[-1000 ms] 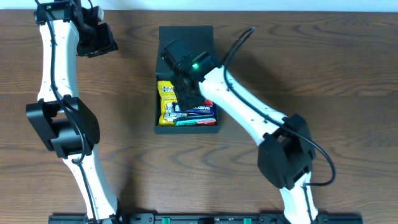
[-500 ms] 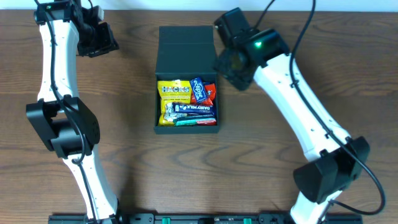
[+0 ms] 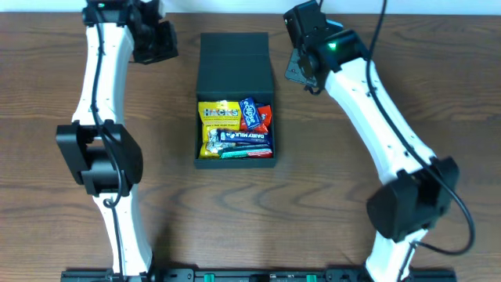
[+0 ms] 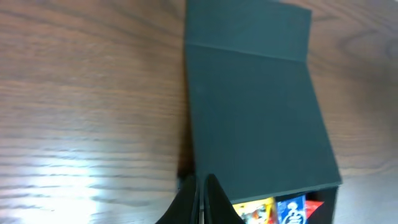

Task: Pack container
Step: 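Raise both grippers to the box lid's back corners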

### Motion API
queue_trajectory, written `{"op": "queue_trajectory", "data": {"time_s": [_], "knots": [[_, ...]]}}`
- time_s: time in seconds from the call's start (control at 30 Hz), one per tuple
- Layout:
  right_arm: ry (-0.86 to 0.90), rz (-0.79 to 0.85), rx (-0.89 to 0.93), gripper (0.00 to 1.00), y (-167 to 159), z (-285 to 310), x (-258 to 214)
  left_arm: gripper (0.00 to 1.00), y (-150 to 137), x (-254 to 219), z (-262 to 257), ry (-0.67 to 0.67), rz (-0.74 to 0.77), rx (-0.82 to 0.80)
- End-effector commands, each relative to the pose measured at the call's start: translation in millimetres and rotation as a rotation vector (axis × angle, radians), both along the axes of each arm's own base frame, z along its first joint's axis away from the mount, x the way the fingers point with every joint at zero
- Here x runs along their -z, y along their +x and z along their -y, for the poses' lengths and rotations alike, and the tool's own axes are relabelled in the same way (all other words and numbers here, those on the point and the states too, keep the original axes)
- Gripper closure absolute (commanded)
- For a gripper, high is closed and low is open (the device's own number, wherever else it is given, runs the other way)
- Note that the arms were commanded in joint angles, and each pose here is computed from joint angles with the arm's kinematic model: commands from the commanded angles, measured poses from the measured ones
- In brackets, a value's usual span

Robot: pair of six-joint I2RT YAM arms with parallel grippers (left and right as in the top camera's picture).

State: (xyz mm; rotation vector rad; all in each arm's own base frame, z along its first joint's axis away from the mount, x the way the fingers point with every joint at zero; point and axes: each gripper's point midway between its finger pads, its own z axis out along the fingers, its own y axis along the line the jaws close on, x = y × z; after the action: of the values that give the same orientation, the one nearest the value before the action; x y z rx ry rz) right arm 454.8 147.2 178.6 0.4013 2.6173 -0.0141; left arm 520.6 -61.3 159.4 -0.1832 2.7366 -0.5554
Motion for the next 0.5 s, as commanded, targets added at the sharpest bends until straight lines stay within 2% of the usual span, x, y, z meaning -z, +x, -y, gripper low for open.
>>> {"op": "queue_trajectory", "data": {"time_s": [0.0, 0.07, 0.13, 0.27, 0.47], "knots": [[0.060, -0.087, -0.230, 0.99, 12, -16, 37, 0.94, 6, 6, 0, 0.004, -0.018, -0.075], [0.157, -0.092, -0.304, 0.99, 25, -24, 51, 0.94, 11, 12, 1, -0.011, -0.027, -0.106], [0.218, -0.076, -0.298, 0.99, 41, -18, 60, 0.94, 17, 22, 1, -0.027, -0.042, -0.140], [0.363, 0.004, -0.351, 0.99, 71, -6, 60, 0.95, 30, 46, 4, -0.071, -0.066, -0.188], [0.583, 0.054, -0.397, 0.99, 96, 3, 74, 0.94, 44, 81, 13, -0.177, -0.122, -0.258]]}}
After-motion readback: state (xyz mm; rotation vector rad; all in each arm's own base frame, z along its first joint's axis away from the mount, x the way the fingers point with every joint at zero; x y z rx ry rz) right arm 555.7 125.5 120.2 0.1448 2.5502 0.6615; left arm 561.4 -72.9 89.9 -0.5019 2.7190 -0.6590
